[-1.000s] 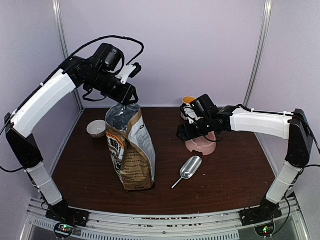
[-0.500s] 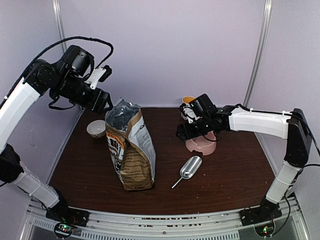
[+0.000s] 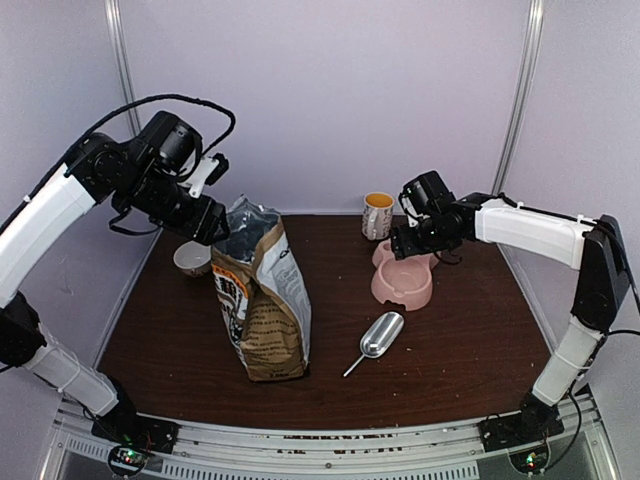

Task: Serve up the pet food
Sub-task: Move the pet food bag to the center of the board.

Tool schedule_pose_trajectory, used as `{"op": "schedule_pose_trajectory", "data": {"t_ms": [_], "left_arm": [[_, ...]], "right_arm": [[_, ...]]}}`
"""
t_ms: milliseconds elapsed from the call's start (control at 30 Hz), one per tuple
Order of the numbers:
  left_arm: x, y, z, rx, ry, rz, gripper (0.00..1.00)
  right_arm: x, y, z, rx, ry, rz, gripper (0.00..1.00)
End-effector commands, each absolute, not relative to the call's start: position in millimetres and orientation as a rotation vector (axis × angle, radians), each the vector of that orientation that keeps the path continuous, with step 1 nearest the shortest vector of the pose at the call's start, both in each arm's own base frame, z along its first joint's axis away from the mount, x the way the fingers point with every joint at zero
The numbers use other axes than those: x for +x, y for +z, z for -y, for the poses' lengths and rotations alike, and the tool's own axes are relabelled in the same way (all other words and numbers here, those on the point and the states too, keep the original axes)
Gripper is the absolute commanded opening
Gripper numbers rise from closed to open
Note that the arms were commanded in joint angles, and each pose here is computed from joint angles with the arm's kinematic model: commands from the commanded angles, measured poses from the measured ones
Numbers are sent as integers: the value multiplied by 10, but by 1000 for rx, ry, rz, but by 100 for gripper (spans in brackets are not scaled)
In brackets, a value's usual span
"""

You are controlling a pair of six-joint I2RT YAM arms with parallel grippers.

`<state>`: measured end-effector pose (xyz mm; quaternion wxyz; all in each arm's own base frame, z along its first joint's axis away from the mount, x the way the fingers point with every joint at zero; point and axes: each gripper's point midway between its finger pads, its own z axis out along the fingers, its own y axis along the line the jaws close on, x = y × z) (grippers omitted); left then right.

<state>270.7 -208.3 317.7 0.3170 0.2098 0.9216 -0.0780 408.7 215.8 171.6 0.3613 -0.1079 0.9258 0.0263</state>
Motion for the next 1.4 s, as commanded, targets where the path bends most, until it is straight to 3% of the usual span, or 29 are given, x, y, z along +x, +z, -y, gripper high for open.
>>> {"op": "schedule_pose_trajectory", "data": {"t_ms": [0, 233, 767, 1133, 1367], "left_arm": [[2815, 3198, 2136, 505, -224, -2400, 54], [2930, 3191, 2161, 487, -190, -2381, 1], [2912, 3690, 1649, 437, -25, -2271, 0], [2837, 3809, 1331, 401, 44, -2250, 0], [2780, 3877, 1138, 382, 69, -2232, 0]], "right_arm": [[4184, 1718, -1850, -195, -55, -2421, 80], [4256, 1441, -1529, -141, -128, -2526, 79], [4435, 828, -1408, -118, -158, -2680, 67], [4471, 543, -1505, -173, -128, -2753, 49], [4361, 458, -1595, -225, -63, -2794, 29]]}}
